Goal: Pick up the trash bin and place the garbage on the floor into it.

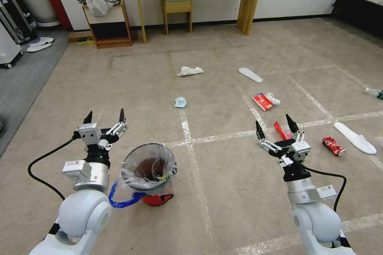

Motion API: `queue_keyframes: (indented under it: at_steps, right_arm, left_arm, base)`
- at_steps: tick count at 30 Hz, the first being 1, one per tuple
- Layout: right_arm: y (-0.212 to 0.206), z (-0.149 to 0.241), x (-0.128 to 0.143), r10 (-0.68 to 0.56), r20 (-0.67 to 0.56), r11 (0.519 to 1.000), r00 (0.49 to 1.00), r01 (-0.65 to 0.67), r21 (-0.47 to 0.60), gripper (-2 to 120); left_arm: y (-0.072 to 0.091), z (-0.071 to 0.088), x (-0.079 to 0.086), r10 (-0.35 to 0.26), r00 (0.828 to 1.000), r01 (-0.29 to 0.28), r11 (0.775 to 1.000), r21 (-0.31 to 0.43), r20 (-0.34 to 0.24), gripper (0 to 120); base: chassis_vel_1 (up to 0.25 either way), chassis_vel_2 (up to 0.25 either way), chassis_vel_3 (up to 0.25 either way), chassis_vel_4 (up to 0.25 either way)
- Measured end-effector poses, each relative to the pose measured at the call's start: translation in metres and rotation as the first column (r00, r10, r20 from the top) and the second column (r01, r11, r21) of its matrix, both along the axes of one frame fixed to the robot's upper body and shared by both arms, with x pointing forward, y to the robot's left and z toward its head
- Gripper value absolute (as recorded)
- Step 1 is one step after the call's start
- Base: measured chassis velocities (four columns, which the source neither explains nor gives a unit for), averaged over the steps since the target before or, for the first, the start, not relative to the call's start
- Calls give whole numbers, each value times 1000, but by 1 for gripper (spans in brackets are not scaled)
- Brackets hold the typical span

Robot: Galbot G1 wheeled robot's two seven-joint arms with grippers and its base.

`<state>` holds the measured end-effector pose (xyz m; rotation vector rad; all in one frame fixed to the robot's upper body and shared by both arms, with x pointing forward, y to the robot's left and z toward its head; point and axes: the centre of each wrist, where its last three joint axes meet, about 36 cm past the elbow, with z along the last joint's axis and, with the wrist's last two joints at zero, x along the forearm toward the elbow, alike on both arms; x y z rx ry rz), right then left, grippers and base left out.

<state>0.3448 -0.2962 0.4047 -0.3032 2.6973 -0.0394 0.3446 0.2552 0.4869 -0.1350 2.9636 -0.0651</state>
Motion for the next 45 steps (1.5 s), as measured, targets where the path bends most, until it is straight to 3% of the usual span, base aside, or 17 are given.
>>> queue_keyframes:
  at_steps: [21,28,30,31,32,34,35,36,38,39,40,42,43,44,45]
  right_arm:
    - [-2,-5,-1,5,-8,999,1000,-5,-32,100]
    - [-2,-6,-1,5,-6,999,1000,-5,-32,100]
    - [-4,-5,-1,6,1,999,1000,-6,-35,100]
    - [-4,-5,-1,6,1,999,1000,-6,-35,100]
    - [-6,-5,-2,5,6,999,1000,-4,-40,100]
    - [-7,-5,-2,4,6,999,1000,-4,-41,100]
    - [-8,-6,-4,2,8,999,1000,-2,-43,100]
    - [-8,-6,-4,2,8,999,1000,-2,-43,100]
    - [-7,-8,-5,2,6,999,1000,-2,-45,100]
    - [-7,-8,-5,4,5,999,1000,-4,-45,100]
    - [-7,-8,-5,4,5,999,1000,-4,-45,100]
    - [-5,-9,-4,9,1,999,1000,-9,-48,100]
    - [-5,-9,-4,9,1,999,1000,-9,-48,100]
    - [-3,-11,-1,19,-3,998,1000,-19,-54,100]
    - [-2,-12,0,26,-6,998,1000,-26,-57,100]
  left_arm:
    - [0,1,-1,-8,1000,7,1000,-12,-15,96]
    - [5,3,0,10,995,-8,1000,26,-100,97]
    - [10,10,2,22,986,-15,999,45,-166,97]
    - [10,10,2,22,986,-15,999,45,-166,97]
    - [18,23,5,18,977,-5,998,61,-211,97]
    - [20,26,6,17,975,-3,998,64,-221,97]
    - [29,43,8,-4,952,26,997,67,-306,98]
    - [29,43,8,-4,952,26,997,67,-306,98]
    - [34,62,7,-11,886,53,996,78,-463,99]
    - [35,65,7,-8,867,57,995,82,-499,99]
    - [35,65,7,-8,867,57,995,82,-499,99]
    - [37,71,7,1,813,54,995,78,-583,99]
    - [37,71,7,1,813,54,995,78,-583,99]
    - [39,75,8,0,764,46,997,56,-645,99]
    - [40,77,9,3,745,36,998,45,-667,100]
  base:
    - [-7,6,10,-6]
    - [0,0,0,0]
    - [0,0,0,0]
    - [0,0,0,0]
    - [0,0,0,0]
    - [0,0,0,0]
    - [0,0,0,0]
    - [0,0,0,0]
    - [0,0,0,0]
    - [0,0,0,0]
    - [0,0,0,0]
    - [0,0,0,0]
    - [0,0,0,0]
    - [0,0,0,0]
    - [0,0,0,0]
